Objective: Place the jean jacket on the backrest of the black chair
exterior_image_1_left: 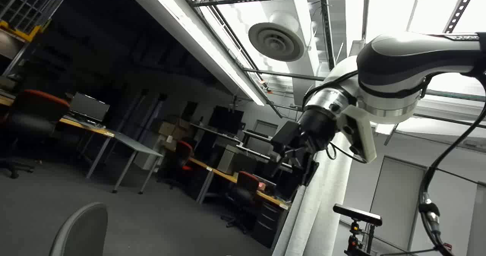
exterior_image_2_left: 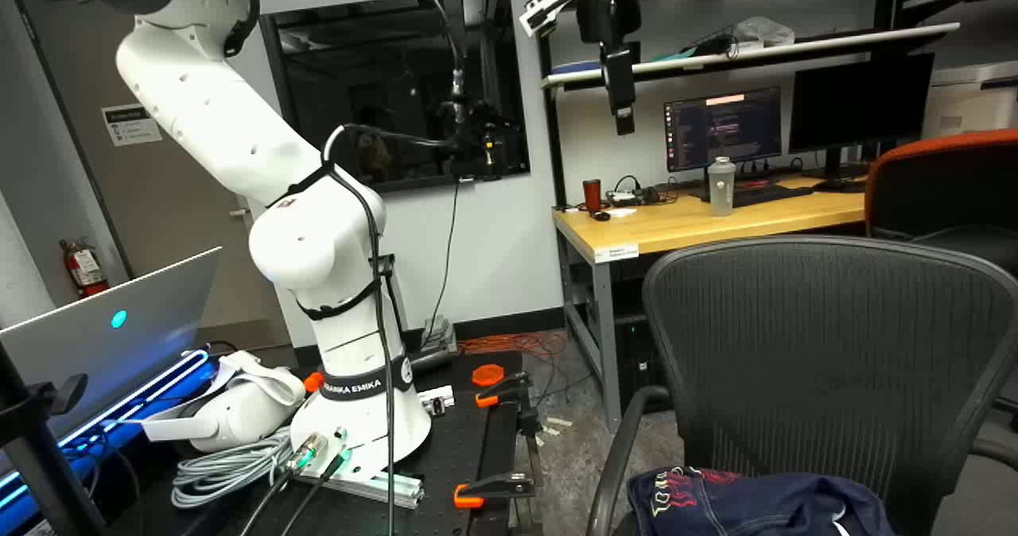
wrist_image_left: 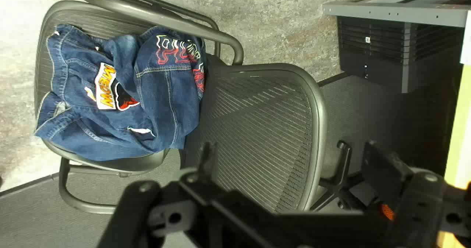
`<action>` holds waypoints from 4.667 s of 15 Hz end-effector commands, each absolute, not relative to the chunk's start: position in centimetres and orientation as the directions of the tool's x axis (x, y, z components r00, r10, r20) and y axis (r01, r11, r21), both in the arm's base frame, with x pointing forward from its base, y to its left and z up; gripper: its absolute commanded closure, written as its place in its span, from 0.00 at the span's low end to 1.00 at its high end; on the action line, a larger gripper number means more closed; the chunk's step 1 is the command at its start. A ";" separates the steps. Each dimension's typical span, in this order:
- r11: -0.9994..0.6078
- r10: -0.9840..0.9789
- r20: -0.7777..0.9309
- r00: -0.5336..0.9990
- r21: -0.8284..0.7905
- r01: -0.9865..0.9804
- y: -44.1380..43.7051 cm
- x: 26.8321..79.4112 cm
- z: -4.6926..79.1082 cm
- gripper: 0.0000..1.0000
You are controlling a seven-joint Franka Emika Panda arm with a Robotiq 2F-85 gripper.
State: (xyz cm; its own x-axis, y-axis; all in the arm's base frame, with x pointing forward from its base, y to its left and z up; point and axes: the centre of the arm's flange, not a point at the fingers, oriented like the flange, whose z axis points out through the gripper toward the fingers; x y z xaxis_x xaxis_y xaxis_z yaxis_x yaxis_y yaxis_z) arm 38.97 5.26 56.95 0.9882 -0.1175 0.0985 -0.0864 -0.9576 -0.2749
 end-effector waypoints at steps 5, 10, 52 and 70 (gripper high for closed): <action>-0.958 -0.118 0.099 0.988 -0.275 -0.086 5.3 39.0 56.9 0.00; -0.958 -0.118 0.099 0.988 -0.275 -0.086 5.3 39.0 56.9 0.00; -0.986 -0.162 0.119 0.979 0.010 -0.165 -10.2 50.7 35.3 0.00; -0.997 -0.062 0.095 0.993 -0.046 -0.058 -10.7 53.3 20.8 0.00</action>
